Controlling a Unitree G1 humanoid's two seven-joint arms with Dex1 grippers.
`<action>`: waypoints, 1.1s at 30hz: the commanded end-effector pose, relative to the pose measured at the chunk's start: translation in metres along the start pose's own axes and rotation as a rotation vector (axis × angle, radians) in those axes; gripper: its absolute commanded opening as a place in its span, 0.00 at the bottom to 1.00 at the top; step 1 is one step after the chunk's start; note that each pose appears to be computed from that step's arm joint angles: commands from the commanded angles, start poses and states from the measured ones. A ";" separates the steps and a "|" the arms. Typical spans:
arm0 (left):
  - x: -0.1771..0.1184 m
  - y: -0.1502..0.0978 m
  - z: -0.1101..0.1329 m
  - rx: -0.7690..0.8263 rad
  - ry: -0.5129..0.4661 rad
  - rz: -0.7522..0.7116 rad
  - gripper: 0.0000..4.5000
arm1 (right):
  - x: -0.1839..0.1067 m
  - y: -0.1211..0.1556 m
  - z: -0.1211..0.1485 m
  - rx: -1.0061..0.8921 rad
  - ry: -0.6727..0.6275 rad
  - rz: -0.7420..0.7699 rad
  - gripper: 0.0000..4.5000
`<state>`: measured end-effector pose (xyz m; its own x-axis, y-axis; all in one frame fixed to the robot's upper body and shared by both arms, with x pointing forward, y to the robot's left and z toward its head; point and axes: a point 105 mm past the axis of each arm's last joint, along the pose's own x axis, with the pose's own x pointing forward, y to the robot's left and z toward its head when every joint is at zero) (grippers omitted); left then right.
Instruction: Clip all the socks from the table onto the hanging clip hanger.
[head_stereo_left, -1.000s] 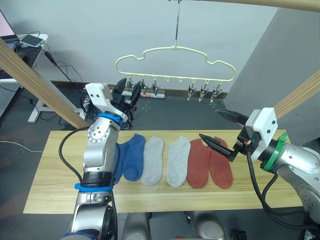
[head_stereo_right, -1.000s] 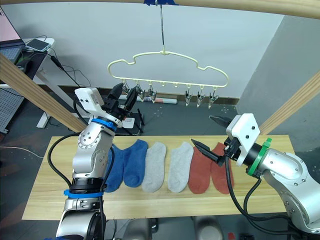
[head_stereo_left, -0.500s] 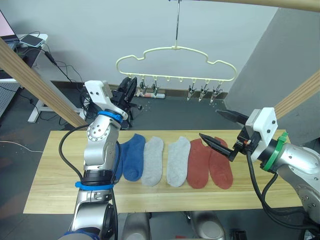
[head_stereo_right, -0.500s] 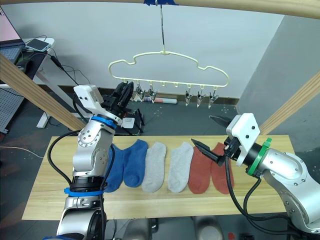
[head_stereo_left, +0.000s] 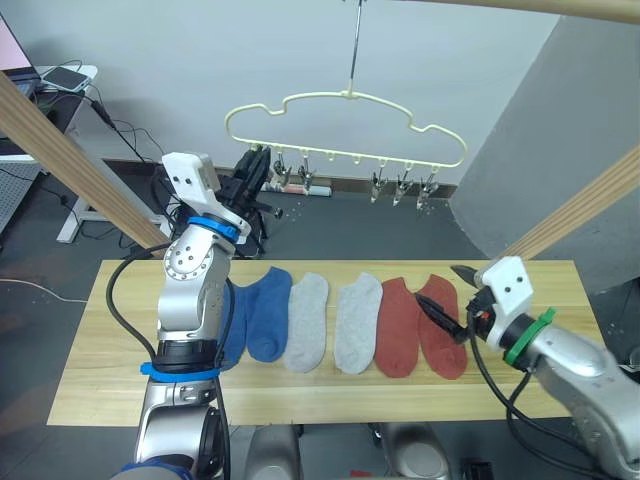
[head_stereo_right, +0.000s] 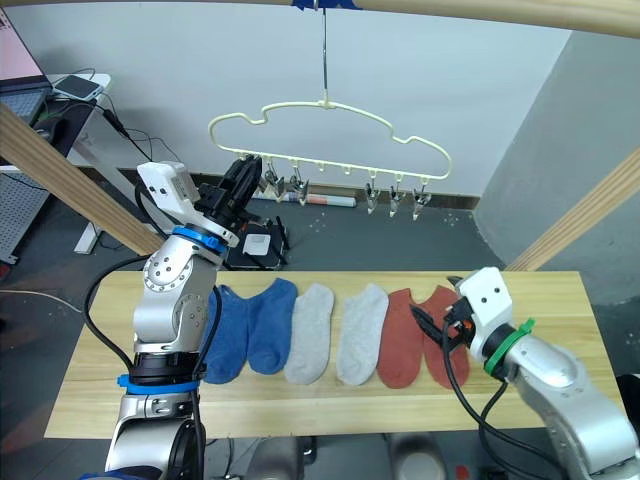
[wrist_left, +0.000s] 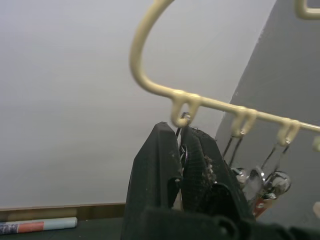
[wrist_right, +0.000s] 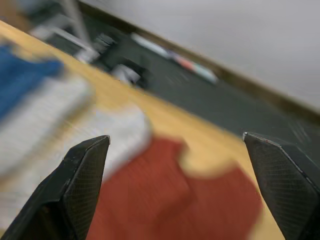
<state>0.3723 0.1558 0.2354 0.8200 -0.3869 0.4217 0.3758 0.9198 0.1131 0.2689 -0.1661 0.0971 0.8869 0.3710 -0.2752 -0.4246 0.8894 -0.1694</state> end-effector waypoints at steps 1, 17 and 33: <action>0.001 -0.006 0.014 0.021 -0.038 -0.033 0.02 | 0.009 -0.004 -0.016 -0.016 0.009 -0.074 1.00; -0.001 -0.008 0.017 0.026 -0.015 -0.055 0.02 | 0.037 -0.027 -0.074 -0.017 0.134 -0.084 1.00; -0.003 -0.014 0.016 -0.010 0.026 -0.150 0.02 | 0.030 -0.039 -0.099 -0.042 0.277 -0.105 0.19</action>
<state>0.3669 0.1490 0.2296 0.8053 -0.4924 0.3300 0.4776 0.8688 0.1309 0.3041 -0.1986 0.0173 0.8610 0.2534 -0.4410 -0.3733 0.9037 -0.2097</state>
